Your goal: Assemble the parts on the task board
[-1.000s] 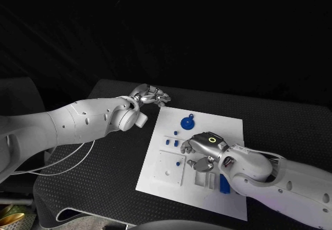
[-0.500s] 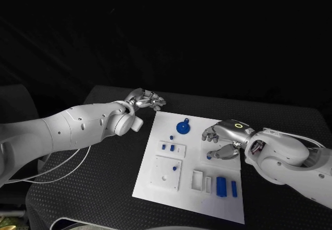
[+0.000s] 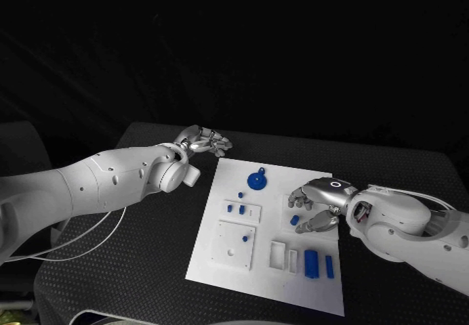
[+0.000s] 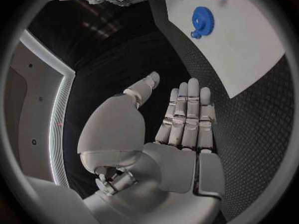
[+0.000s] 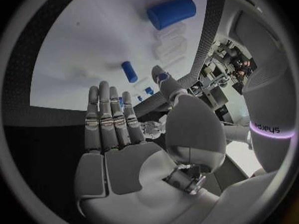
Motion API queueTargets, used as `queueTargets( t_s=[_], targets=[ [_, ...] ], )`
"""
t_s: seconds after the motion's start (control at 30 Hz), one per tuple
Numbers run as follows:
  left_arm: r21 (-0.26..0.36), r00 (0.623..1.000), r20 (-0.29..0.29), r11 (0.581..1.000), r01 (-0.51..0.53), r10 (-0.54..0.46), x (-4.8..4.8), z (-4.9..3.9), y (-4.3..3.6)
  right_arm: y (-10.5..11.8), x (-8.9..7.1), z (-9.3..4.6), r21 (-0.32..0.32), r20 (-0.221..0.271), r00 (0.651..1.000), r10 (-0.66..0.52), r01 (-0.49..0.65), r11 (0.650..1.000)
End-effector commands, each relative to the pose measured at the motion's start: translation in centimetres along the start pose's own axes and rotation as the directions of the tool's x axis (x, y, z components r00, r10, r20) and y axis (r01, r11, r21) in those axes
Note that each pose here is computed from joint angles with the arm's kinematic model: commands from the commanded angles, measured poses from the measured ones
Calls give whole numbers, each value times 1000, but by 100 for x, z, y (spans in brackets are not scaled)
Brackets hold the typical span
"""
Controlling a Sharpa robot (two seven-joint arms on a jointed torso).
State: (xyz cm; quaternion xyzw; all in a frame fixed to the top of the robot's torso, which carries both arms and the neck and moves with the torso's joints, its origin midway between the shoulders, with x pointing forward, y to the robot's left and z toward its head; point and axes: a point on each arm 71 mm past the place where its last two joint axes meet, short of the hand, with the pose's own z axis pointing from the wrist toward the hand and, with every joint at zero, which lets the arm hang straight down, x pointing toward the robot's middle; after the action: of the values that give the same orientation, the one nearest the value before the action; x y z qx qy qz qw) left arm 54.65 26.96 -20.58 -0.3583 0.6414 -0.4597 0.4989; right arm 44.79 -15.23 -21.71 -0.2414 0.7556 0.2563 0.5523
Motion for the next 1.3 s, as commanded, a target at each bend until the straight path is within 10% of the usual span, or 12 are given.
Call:
queueTargets(
  t_s=[0.03, 1.3],
  targets=[
    [16, 1000, -17, 1000, 12, -12, 28, 7, -22, -13, 47, 31, 0, -19, 1000, -24, 24, 1000],
    [4, 1000, -19, 1000, 13, -12, 36, 8, -14, 83, 153, 117, -36, 14, 1000, 10, -9, 999]
  ],
)
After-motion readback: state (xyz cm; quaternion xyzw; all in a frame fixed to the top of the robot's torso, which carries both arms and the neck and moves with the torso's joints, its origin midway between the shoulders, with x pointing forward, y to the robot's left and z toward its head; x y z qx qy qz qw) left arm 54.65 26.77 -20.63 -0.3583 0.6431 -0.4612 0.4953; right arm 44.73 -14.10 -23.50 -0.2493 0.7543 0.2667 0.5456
